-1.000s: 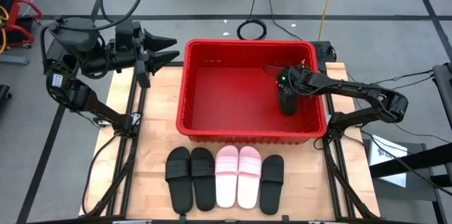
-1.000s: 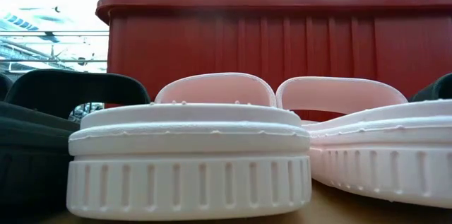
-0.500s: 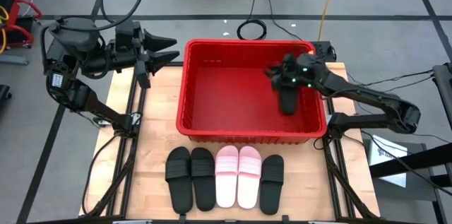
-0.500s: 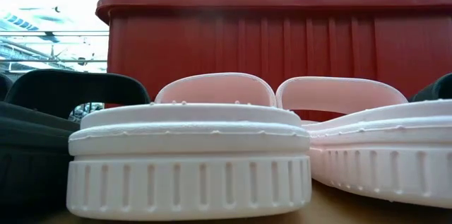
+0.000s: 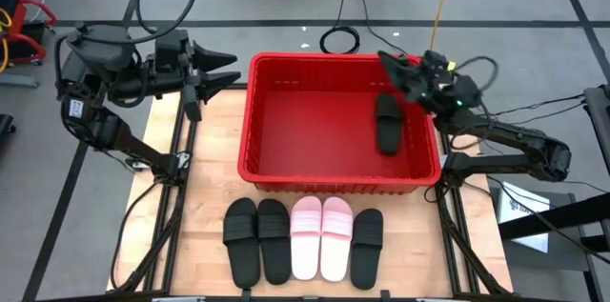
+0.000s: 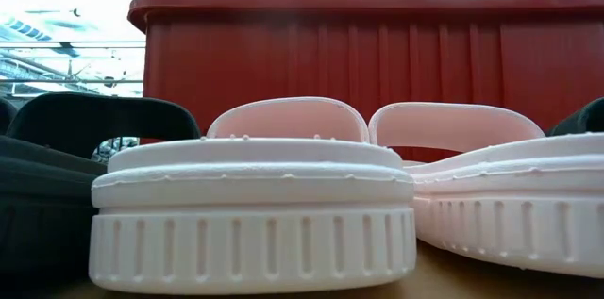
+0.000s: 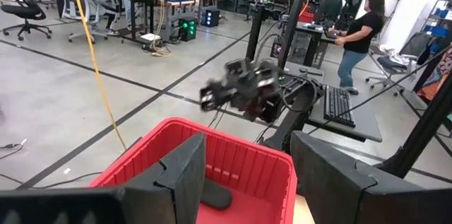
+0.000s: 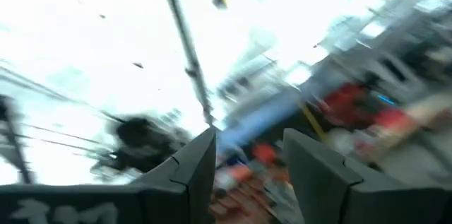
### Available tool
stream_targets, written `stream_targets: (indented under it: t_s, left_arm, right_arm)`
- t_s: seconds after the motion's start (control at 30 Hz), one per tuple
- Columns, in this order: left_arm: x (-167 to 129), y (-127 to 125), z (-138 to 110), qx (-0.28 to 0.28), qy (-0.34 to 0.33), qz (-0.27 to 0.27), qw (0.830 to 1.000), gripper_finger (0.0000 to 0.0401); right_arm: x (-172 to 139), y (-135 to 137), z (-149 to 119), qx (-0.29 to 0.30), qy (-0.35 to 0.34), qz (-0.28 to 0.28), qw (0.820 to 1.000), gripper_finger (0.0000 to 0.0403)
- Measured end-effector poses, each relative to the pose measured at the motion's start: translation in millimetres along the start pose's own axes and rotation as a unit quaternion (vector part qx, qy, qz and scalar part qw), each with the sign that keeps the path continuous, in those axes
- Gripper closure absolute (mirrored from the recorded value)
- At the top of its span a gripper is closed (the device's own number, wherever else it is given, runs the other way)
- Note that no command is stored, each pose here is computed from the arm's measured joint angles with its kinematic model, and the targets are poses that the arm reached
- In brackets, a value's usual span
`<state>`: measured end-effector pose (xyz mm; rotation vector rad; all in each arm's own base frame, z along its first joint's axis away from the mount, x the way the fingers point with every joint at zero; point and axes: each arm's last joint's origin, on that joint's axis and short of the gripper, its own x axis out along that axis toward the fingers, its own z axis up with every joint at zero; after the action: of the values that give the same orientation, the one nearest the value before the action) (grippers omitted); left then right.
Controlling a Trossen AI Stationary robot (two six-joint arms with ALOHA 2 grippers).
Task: Pick and place slides into bin
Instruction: Put the black slipper into the red bin
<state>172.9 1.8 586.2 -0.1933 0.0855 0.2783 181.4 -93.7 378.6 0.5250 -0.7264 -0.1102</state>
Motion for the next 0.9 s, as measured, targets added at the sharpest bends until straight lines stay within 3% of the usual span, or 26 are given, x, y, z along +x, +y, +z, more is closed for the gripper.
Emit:
stream_targets:
  t_s: [0.17,0.3,0.67,0.9]
  left_arm:
    - [-5,1,-1,0.004,0.009,-0.020,1.000,0.0196]
    - [-6,1,-1,0.015,0.011,-0.022,1.000,0.0196]
    - [-6,1,-1,0.033,0.010,-0.023,0.999,0.0196]
    - [-8,-1,1,-0.017,0.005,-0.056,0.998,0.0196]
  right_arm:
    - [-3,39,2,0.020,-0.066,0.141,0.988,0.0247]
    - [-9,66,-3,0.013,-0.101,0.210,0.972,0.0247]
    - [2,122,-13,-0.055,-0.133,0.244,0.959,0.0248]
    - [31,170,2,-0.072,-0.096,0.268,0.956,0.0248]
